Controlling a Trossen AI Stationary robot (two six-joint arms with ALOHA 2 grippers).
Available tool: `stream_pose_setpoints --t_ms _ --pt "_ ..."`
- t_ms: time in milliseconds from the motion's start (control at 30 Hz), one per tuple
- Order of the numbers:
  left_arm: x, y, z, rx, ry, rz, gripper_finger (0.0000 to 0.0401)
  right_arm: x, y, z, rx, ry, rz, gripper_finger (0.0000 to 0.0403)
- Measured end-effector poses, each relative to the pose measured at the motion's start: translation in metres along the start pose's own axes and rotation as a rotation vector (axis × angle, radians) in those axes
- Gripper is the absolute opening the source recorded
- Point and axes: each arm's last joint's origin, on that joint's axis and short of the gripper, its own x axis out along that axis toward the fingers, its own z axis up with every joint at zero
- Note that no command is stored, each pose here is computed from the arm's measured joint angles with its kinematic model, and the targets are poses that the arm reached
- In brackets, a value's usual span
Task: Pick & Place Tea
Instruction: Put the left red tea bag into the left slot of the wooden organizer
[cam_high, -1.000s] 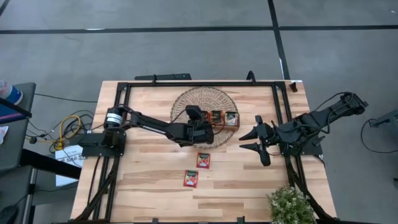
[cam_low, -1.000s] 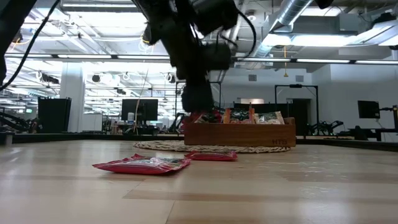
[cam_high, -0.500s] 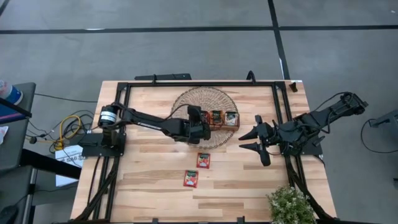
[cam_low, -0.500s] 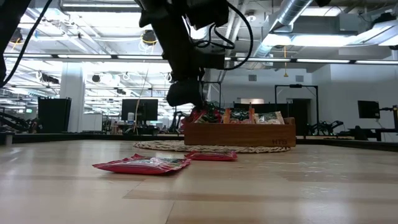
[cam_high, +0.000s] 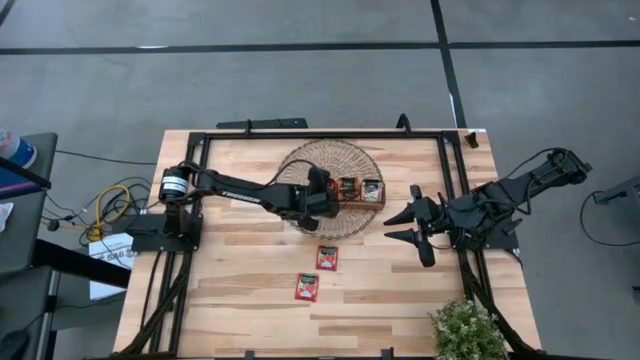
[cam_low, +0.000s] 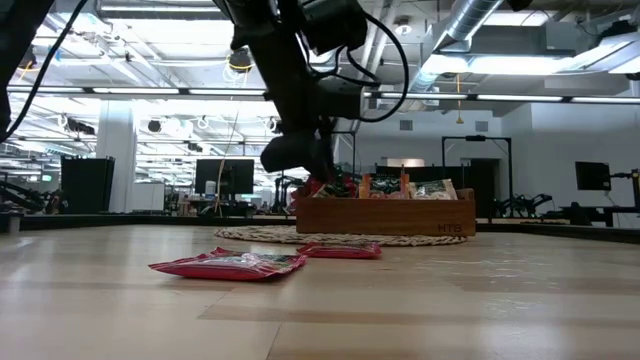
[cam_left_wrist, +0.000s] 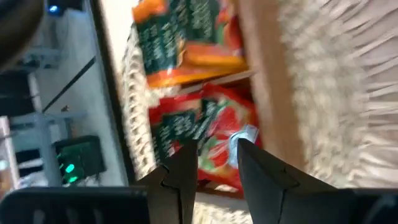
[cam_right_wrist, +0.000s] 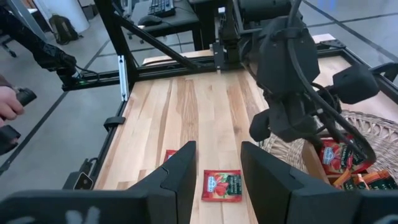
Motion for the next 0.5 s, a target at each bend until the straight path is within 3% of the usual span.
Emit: stream_pose_setpoints --t_ms 133,333,500 --pt "0.0022 0.0010 -0.0004 0.028 -0.033 -0.055 0.0105 0.0000 0.0000 0.0000 0.000 0.000 -0.001 0.0118" --pt "0.0028 0.0035 0.0021 0.205 -0.060 -0.030 0.0105 0.0000 0.0000 0.0003 0.001 -0.003 -0.001 0.0118" --pt "0.0049 0.0055 0.0006 0.226 -0.060 -0.037 0.0104 0.0000 0.0003 0.0018 0.006 -0.018 0.002 0.0118"
